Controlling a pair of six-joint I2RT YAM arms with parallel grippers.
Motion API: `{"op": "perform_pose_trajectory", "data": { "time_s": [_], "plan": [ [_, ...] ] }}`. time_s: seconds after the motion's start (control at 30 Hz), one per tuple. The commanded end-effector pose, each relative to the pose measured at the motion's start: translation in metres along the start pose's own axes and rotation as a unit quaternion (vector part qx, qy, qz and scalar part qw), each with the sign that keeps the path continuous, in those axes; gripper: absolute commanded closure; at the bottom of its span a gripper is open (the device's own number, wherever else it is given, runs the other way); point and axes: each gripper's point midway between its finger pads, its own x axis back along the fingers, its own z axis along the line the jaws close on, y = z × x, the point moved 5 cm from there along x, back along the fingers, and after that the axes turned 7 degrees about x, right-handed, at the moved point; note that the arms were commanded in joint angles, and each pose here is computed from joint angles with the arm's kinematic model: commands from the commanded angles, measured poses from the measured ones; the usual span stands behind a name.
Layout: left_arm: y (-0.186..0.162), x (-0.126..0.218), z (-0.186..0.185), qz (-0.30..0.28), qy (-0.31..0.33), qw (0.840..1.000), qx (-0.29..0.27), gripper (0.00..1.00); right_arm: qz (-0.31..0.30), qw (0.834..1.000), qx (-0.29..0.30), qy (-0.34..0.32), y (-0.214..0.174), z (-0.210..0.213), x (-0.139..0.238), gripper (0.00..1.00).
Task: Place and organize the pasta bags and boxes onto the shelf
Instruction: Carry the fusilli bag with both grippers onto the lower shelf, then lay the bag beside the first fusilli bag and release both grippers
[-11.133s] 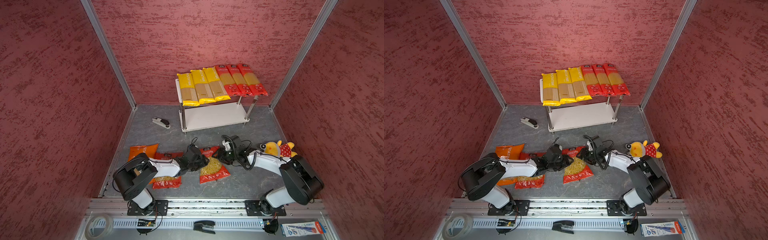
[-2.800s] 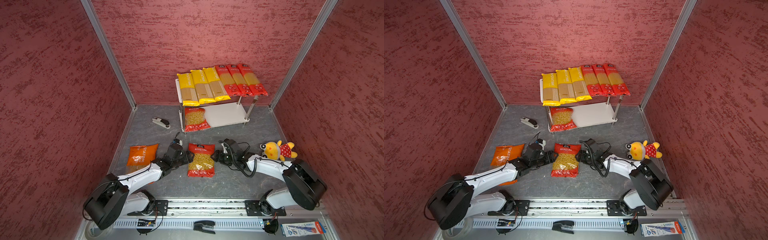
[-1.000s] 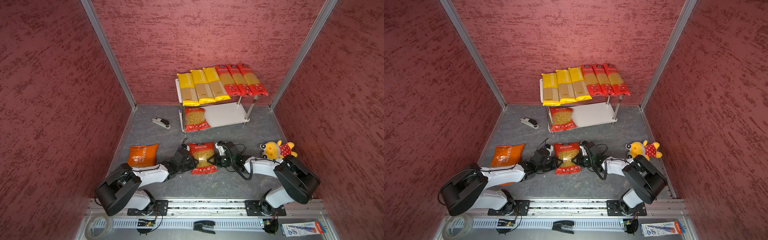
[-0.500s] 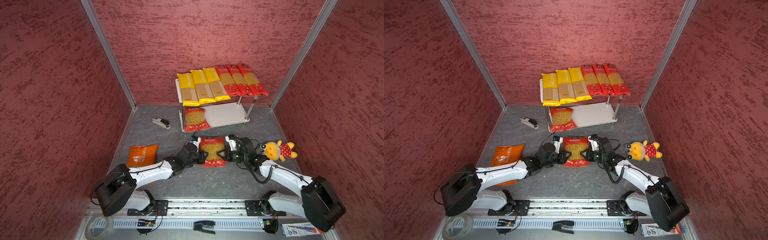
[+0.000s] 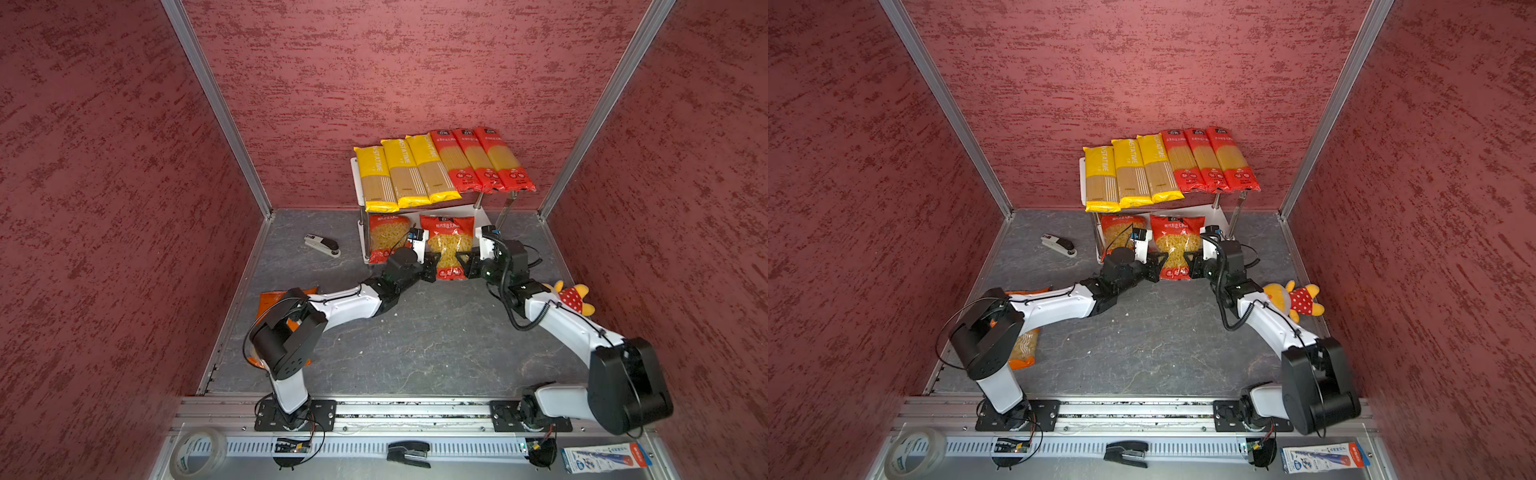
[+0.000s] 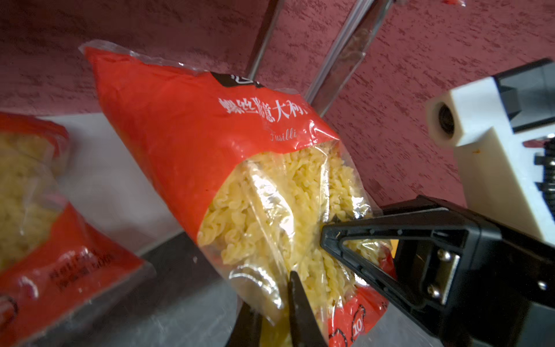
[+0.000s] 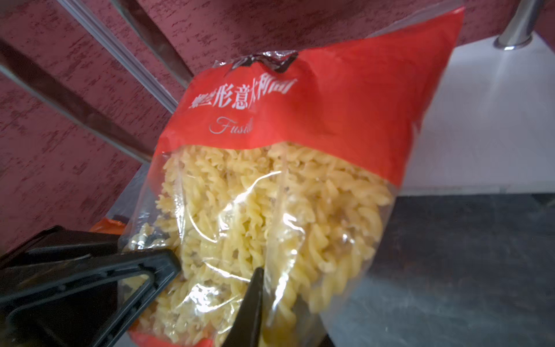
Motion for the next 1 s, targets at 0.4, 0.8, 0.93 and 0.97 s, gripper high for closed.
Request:
{"op": "perform_pose_trajectory", "data": {
  "time_s": [0.4, 0.8, 0.93, 0.97],
  "plan": [
    [0.014, -0.063, 0.042, -0.036, 0.054, 0.998, 0.015, 1.00, -0.111, 0.993, -0.021, -0.035, 0.045, -0.048, -0.091, 0.73],
    [0.010, -0.063, 0.061, -0.032, 0.089, 0.994, 0.056, 1.00, -0.077, 0.988, -0.071, -0.111, 0.034, -0.067, -0.048, 0.37],
    [0.013, -0.065, 0.059, -0.047, 0.087, 0.992, 0.075, 1.00, -0.065, 0.986, -0.105, -0.111, 0.025, -0.061, -0.029, 0.36],
    [0.014, -0.066, 0.058, -0.049, 0.086, 0.992, 0.078, 1.00, -0.063, 0.985, -0.116, -0.110, 0.022, -0.060, -0.025, 0.36]
  ]
}}
